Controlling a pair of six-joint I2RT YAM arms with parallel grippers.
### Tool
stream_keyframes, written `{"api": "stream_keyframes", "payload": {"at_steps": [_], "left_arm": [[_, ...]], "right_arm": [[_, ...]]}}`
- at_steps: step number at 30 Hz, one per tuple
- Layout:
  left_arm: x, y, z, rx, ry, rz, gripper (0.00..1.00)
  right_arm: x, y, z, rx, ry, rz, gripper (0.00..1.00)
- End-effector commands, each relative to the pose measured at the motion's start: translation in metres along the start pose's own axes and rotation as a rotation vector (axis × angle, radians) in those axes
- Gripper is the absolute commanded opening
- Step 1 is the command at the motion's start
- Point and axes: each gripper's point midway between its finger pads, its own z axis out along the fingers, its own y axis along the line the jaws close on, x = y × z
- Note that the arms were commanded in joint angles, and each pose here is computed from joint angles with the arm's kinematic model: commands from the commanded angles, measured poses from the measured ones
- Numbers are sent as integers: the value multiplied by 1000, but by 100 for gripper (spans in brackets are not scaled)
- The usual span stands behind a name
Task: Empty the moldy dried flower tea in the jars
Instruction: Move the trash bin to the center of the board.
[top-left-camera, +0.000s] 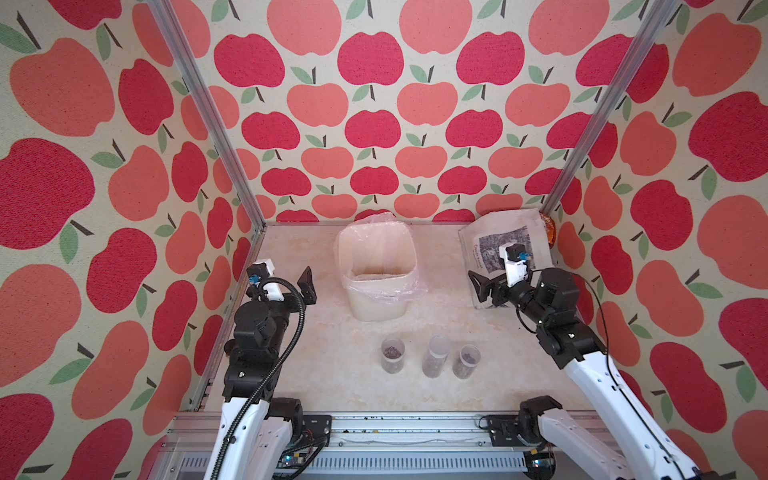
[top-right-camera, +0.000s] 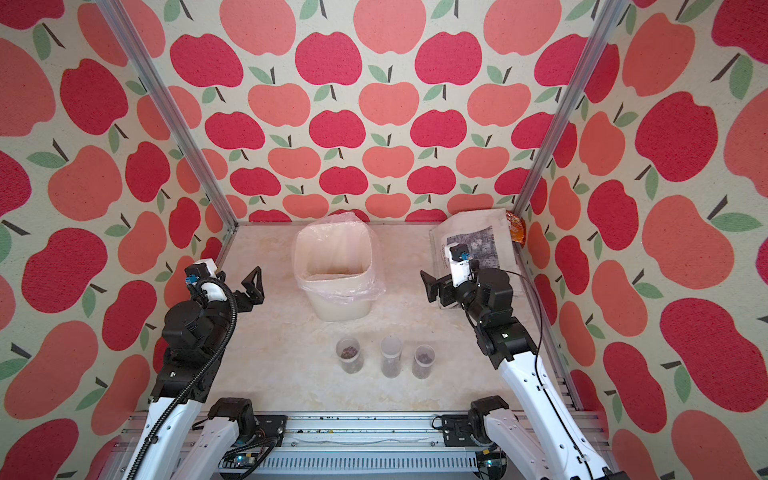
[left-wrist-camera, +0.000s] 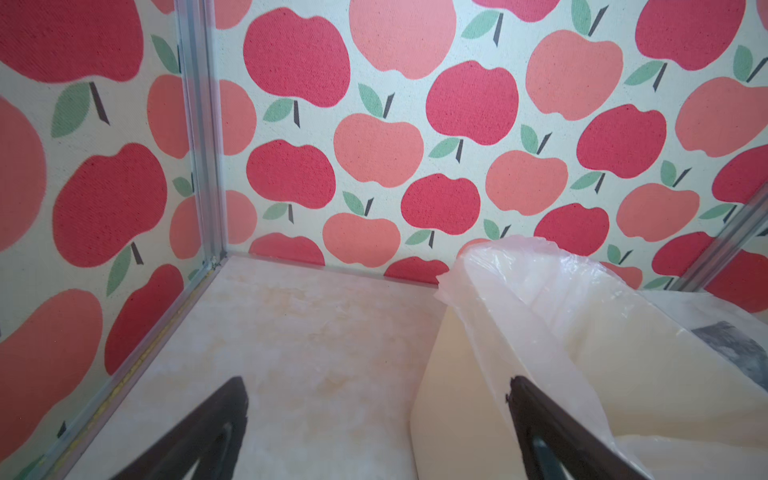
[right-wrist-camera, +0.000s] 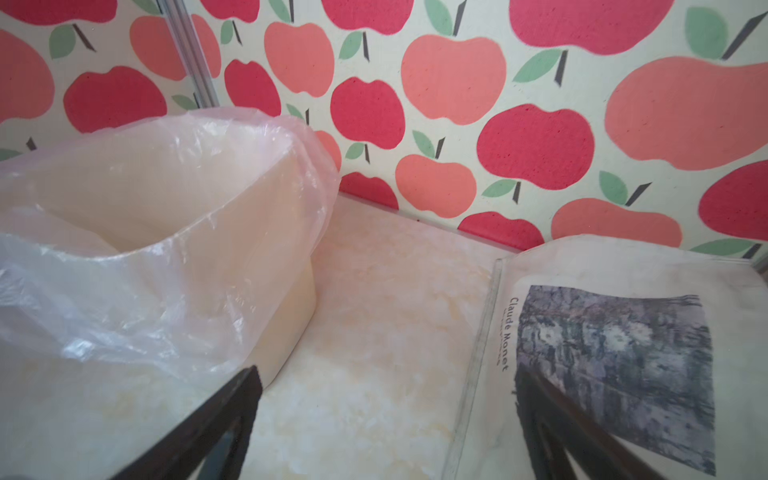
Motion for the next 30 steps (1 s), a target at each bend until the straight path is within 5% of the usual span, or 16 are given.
{"api": "stream_keyframes", "payload": {"at_steps": [1, 12, 20, 30], "left_arm": [[29, -15, -14, 80, 171, -76, 99], [73, -64, -37, 311, 293, -128, 100], [108, -98, -13, 381, 344, -25, 99], [121, -97, 35, 336, 344, -53, 100]], "right_arm": [[16, 31, 0, -126, 108, -33, 99], [45, 118, 32, -390, 200, -132, 99], [44, 136, 76, -397, 133, -70, 99], [40, 132, 116, -338, 79, -25, 99]]}}
